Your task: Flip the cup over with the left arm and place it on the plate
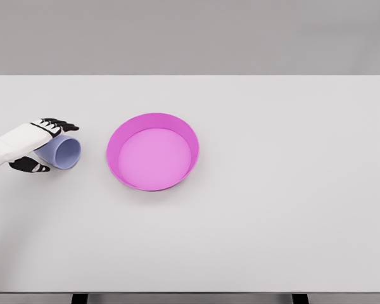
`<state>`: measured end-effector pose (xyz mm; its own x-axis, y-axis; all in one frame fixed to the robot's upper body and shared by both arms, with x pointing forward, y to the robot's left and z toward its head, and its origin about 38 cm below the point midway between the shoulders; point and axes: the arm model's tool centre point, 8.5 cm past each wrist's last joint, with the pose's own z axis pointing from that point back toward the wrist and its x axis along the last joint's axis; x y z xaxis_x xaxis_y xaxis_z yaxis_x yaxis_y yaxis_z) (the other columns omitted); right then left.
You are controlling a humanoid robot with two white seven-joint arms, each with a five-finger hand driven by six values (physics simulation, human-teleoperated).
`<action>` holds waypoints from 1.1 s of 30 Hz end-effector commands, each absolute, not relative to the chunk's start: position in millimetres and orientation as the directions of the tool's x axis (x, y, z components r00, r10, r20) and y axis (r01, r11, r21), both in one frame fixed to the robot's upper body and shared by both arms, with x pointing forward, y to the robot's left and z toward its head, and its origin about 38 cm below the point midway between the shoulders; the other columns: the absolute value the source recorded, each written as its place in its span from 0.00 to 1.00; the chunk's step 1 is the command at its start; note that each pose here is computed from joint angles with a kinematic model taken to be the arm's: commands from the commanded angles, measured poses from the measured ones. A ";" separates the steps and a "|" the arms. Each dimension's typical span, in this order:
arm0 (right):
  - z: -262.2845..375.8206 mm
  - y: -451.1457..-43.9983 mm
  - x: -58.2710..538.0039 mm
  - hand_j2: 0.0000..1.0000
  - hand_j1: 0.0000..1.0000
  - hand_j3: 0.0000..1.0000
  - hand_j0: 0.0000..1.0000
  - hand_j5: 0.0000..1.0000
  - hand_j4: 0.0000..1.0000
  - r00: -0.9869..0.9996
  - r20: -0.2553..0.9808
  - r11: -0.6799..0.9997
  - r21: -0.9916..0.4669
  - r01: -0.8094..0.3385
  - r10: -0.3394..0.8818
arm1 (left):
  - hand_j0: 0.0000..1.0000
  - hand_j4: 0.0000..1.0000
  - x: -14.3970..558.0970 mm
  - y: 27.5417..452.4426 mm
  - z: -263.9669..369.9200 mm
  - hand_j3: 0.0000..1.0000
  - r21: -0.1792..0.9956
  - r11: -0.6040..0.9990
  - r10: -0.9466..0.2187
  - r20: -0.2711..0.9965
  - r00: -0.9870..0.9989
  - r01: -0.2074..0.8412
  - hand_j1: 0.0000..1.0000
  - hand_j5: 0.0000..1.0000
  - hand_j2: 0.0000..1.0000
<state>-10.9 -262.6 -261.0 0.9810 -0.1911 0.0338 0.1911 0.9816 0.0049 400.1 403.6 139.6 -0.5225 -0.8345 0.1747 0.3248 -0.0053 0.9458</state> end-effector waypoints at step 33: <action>-261.0 -262.7 -10.9 1.00 1.00 1.00 1.00 1.00 1.00 0.981 0.034 0.982 0.004 0.191 -0.191 | 0.74 0.74 401.0 397.1 142.2 0.74 0.939 0.117 -0.807 0.279 -0.520 0.323 0.74 0.74 0.74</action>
<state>-10.9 -262.7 -261.0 0.9810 -0.1911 0.0338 0.1911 0.9816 0.0045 401.0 396.4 140.0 -0.5253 -0.8140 0.2478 0.3250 0.0772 0.9426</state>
